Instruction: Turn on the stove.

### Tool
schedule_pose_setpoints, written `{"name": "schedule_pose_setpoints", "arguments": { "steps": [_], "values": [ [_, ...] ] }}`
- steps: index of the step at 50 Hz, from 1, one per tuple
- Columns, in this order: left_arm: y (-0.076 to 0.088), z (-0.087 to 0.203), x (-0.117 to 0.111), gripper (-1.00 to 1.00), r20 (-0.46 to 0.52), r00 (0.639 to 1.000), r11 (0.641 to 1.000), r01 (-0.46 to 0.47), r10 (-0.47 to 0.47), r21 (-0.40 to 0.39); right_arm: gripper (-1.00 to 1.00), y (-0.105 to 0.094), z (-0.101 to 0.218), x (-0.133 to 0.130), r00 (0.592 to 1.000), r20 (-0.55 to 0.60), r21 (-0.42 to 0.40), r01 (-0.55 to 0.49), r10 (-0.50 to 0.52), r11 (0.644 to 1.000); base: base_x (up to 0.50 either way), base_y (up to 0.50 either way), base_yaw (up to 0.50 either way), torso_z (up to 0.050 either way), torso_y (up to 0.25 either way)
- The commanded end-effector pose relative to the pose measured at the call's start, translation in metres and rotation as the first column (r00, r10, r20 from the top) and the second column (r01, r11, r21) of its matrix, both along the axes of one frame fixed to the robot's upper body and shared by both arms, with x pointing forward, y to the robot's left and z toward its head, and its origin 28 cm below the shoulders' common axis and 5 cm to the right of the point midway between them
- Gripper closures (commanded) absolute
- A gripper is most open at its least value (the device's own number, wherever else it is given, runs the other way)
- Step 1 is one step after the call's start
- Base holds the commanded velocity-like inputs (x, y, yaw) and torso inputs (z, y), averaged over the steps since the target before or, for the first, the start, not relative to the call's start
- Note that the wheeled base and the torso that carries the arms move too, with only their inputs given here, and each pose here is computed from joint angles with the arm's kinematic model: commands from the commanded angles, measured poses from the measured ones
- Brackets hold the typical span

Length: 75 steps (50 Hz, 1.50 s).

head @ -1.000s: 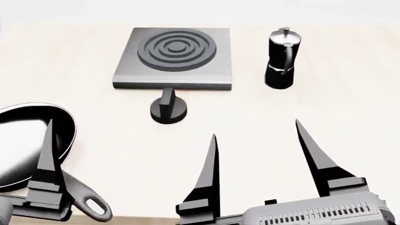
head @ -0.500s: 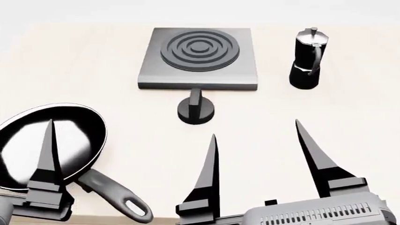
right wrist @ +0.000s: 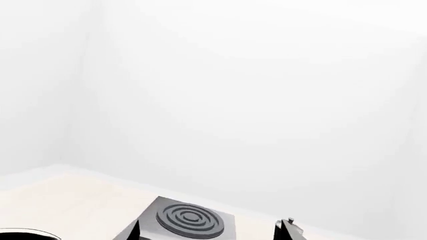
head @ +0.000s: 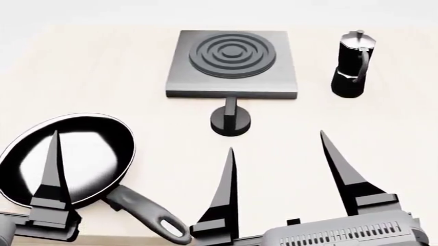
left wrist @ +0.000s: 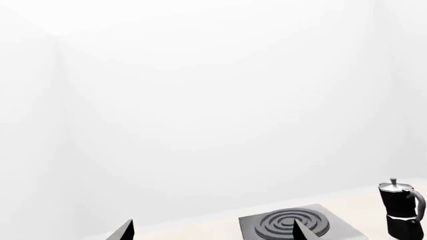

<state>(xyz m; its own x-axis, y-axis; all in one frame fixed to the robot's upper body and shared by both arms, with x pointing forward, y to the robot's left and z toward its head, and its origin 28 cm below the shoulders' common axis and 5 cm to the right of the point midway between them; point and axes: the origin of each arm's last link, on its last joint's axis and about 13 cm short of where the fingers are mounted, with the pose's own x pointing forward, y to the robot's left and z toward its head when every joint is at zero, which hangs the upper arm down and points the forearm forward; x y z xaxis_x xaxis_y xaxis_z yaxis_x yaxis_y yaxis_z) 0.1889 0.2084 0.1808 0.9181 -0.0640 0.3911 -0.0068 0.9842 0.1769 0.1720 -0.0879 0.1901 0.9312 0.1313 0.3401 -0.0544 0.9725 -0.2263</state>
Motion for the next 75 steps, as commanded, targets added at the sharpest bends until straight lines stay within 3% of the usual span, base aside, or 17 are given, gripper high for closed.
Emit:
{"name": "schedule_pose_setpoints", "arguments": {
  "steps": [1,36,75],
  "values": [
    [0.0002,0.0004,-0.0004,-1.0,0.001,1.0,1.0,-0.002,0.002,0.0,-1.0,0.0003,0.0,-0.0001,1.0,-0.001,-0.005,0.0,0.0,1.0,0.0,0.09,0.0,0.0,0.0],
    [0.0,0.0003,-0.0003,-1.0,0.002,1.0,1.0,-0.001,0.001,0.0,-1.0,-0.0001,-0.0001,0.0,1.0,0.004,0.007,-0.004,0.004,1.0,0.01,0.05,0.0,0.0,0.0],
    [0.0,0.0007,-0.0001,-1.0,0.003,1.0,1.0,0.006,-0.006,-0.01,-1.0,-0.0001,-0.0005,0.0003,1.0,0.001,0.011,-0.003,0.003,1.0,0.26,0.0,0.0,0.0,0.0]
  ]
}}
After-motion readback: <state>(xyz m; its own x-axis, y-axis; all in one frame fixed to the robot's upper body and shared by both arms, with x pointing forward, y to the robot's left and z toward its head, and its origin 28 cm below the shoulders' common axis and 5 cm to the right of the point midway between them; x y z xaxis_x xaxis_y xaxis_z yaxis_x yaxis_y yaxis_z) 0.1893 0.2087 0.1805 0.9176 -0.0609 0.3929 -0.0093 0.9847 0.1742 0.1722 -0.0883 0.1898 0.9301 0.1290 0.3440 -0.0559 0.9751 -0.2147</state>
